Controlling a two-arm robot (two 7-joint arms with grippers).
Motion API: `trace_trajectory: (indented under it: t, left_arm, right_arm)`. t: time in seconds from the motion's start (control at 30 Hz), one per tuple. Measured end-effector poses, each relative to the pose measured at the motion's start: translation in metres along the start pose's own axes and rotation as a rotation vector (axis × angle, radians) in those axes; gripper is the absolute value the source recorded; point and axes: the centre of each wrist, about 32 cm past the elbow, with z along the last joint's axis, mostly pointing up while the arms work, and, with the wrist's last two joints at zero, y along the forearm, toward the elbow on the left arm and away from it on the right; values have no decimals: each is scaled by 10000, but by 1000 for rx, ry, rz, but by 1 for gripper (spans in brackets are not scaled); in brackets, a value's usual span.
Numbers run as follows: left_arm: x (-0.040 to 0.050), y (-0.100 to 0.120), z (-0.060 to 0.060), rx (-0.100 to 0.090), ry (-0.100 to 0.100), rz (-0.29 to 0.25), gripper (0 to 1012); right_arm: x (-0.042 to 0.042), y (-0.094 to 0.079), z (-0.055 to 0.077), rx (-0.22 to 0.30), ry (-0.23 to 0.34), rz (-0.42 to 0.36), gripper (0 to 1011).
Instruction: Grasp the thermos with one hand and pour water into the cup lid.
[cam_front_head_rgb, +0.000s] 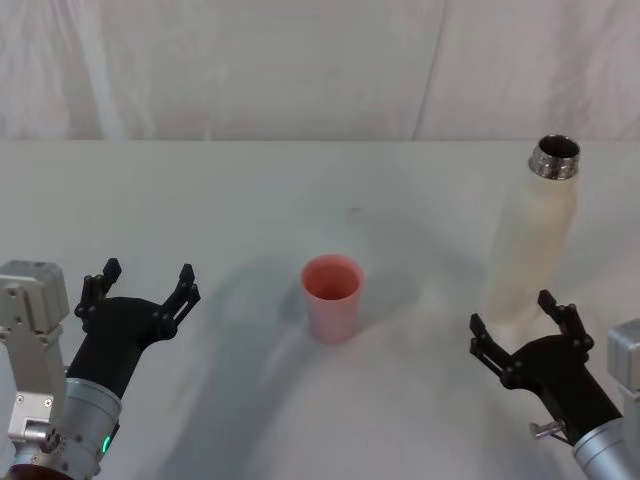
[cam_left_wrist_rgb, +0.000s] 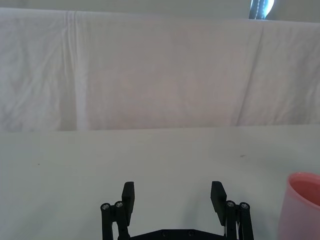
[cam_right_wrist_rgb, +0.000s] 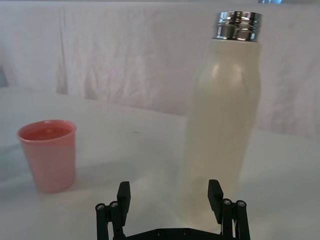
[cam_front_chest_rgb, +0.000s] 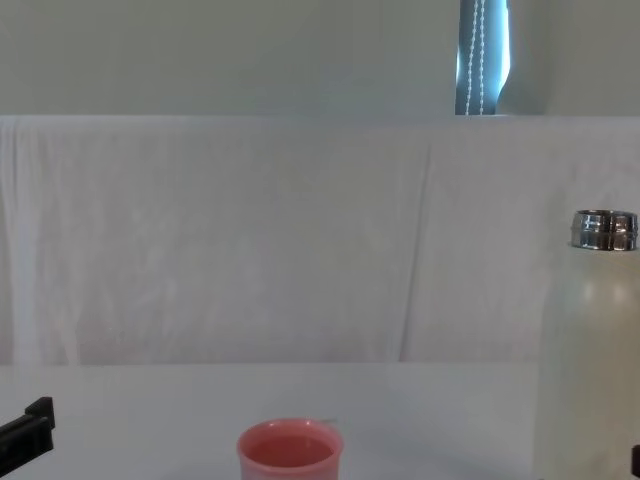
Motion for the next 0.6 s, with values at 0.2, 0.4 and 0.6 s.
trace_trajectory:
  t: [0.2, 0.4, 0.6]
  left_arm:
    - [0, 0, 0, 0, 0, 0, 1001]
    - [0, 0, 0, 0, 0, 0, 1001]
    - [0, 0, 0, 0, 0, 0, 1001]
  right_arm:
    - [-29, 33, -3, 2, 1, 15, 1000]
    - [-40, 60, -7, 4, 3, 23, 1000]
    - [-43, 68, -8, 4, 5, 27, 1000]
